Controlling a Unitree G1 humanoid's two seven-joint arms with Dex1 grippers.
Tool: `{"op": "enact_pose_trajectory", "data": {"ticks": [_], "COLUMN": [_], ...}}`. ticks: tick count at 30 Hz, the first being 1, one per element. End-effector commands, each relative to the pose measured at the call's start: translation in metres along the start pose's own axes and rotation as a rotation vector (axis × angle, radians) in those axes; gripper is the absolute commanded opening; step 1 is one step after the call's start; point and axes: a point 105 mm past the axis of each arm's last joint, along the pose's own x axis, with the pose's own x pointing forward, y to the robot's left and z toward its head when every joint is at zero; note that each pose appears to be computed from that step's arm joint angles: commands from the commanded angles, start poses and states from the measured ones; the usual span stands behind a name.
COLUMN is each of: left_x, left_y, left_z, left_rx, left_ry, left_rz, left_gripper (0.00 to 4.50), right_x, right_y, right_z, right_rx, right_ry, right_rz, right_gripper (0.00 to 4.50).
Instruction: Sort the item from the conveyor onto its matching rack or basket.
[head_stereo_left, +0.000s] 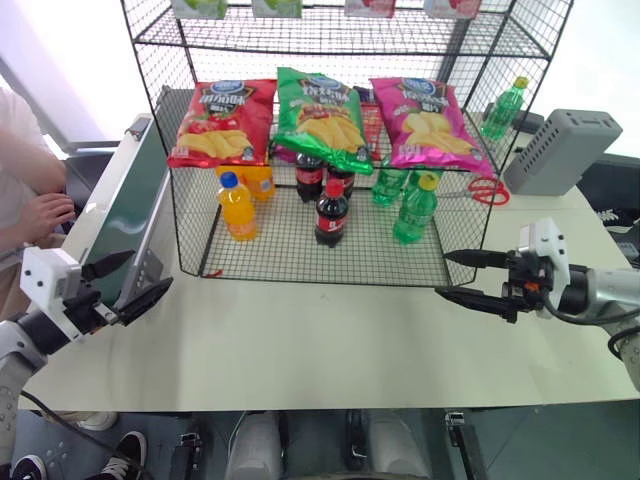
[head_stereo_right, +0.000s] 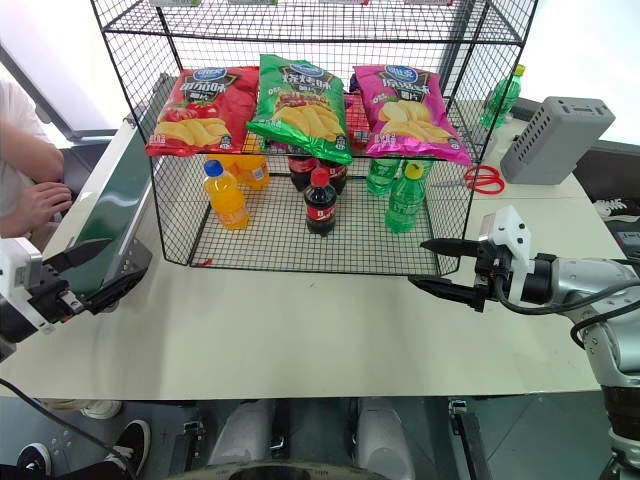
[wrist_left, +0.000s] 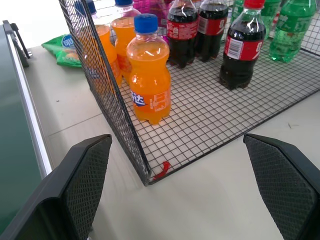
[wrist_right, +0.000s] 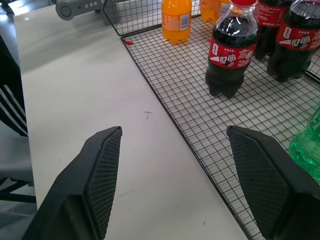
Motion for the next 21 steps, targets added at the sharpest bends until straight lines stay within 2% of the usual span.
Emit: {"op": "enact_pose_trajectory", "data": {"ticks": [1, 5, 16, 21], "left_x": [-0.001, 0.0, -0.003, 0.0], "left_y": [0.003, 0.01, 0.006, 0.011], "left_z": [0.009, 0.016, 0.029, 0.028], "left_rx": [0.065, 0.063, 0.081, 0.092], "left_ry": [-0.018, -0.056, -0.157, -0.153], "left_rz": [0.001, 0.047, -0.089, -0.08], "left_gripper": [4.5, 4.5, 4.5, 4.5], "right_x": [0.0, 0.0, 0.002, 0.002], "right_y": [0.0, 0.0, -0.005, -0.007], "right_z": [0.011, 0.011, 0.012, 0.012], "right_rx": [-0.038, -0.042, -0.069, -0.076], "right_ry": [-0.032, -0.027, -0.035, -0.037], "right_rz": [-0.002, -0.005, -0.026, -0.031], "right_gripper": [3.46, 3.46, 3.46, 3.46]}}
